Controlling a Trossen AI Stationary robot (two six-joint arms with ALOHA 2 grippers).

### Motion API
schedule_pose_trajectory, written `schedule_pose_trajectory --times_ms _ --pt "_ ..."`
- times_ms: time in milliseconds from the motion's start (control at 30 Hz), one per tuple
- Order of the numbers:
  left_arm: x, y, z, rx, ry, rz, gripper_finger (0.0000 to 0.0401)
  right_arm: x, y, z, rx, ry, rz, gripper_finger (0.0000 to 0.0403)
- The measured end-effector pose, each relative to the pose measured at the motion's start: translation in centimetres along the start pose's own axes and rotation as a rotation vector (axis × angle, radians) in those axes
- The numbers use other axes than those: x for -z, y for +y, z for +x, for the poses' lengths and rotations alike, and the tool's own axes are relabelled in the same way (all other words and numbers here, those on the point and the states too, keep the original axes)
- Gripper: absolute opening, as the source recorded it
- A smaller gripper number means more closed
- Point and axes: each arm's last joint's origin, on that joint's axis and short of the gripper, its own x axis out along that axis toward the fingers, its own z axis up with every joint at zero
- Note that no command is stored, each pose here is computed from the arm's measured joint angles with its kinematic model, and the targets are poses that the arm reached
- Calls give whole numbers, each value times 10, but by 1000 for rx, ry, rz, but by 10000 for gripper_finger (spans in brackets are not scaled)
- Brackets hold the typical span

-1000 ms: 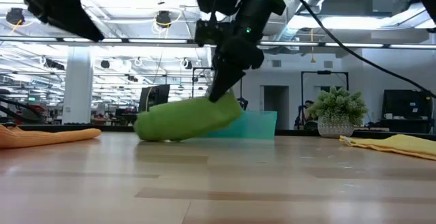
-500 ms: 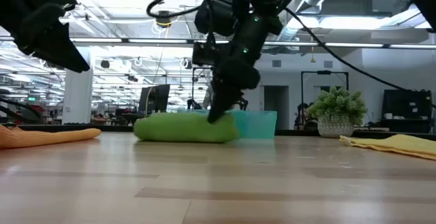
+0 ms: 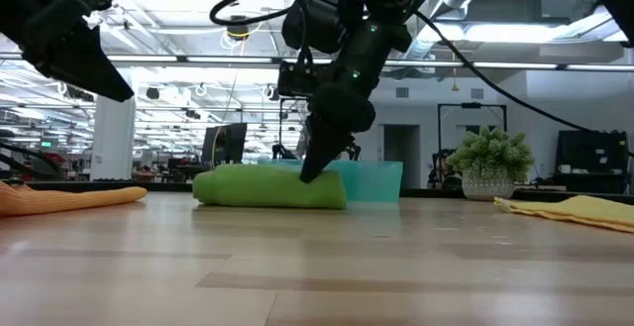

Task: Roll microfiber towels into tight, uniform cylinder then place into a basket
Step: Put the rolled green towel into the green bin

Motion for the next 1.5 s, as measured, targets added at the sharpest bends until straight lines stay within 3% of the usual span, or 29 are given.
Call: schedule_pose_trajectory --times_ms 200,333,833,1200,1500 --pt "0 0 0 2 0 9 204 -3 5 -1 0 -25 16 204" --pt "0 0 0 1 1 9 204 -3 3 -2 1 -26 74 241" --pt "0 0 0 2 2 9 204 -5 7 -2 -4 -37 132 230" --pt "0 0 0 3 4 35 204 -6 11 6 -3 -36 107 233" --pt "0 0 0 4 4 50 204 -25 12 -18 -4 -5 79 259"
